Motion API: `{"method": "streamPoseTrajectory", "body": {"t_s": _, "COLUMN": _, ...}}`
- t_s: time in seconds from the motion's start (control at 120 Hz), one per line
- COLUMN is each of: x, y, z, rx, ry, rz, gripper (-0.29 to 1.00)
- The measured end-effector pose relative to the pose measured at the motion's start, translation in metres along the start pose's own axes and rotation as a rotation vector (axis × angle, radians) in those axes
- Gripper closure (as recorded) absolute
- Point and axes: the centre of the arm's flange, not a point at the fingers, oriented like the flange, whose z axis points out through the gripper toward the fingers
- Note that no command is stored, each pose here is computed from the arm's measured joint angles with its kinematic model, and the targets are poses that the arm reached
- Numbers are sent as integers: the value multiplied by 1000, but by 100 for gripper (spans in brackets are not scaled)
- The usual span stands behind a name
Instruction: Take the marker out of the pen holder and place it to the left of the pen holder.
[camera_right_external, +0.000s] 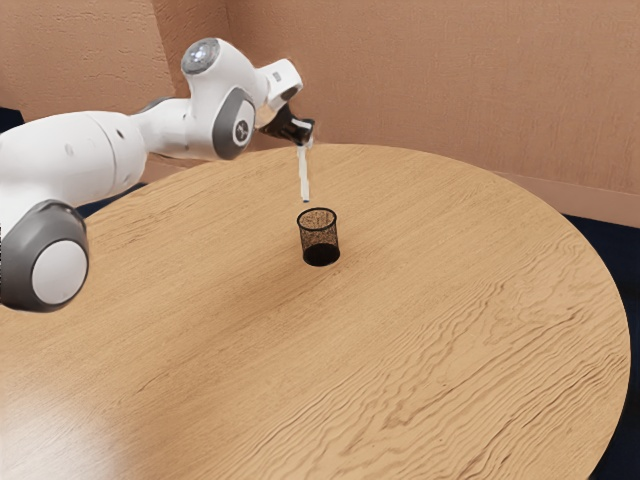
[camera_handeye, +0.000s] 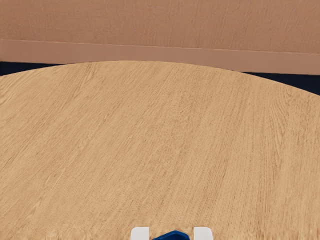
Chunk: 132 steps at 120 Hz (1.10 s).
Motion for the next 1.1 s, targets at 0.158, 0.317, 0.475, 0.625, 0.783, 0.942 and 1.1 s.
{"method": "streamPoseTrajectory", "body": {"t_s": 0.158, "x": -28, "y": -51, "z": 15, "rx": 101, "ry": -234, "rz": -57, "gripper": 78}}
{"method": "streamPoseTrajectory", "body": {"t_s": 0.317, "x": -78, "y": -64, "z": 75, "rx": 139, "ry": -452, "rz": -91, "gripper": 78}}
{"method": "streamPoseTrajectory", "body": {"t_s": 0.475, "x": -94, "y": -71, "z": 94, "rx": 166, "ry": -541, "rz": -114, "gripper": 77}}
{"method": "streamPoseTrajectory", "body": {"t_s": 0.625, "x": -114, "y": -73, "z": 105, "rx": 166, "ry": -597, "rz": -134, "gripper": 71}}
{"method": "streamPoseTrajectory", "body": {"t_s": 0.783, "x": -114, "y": -69, "z": 108, "rx": 141, "ry": -576, "rz": -133, "gripper": 37}}
{"method": "streamPoseTrajectory", "body": {"t_s": 0.942, "x": -68, "y": -57, "z": -3, "rx": 101, "ry": -597, "rz": -137, "gripper": 17}}
{"method": "streamPoseTrajectory", "body": {"t_s": 1.1, "x": -30, "y": 31, "z": -183, "rx": 30, "ry": -649, "rz": 13, "gripper": 8}}
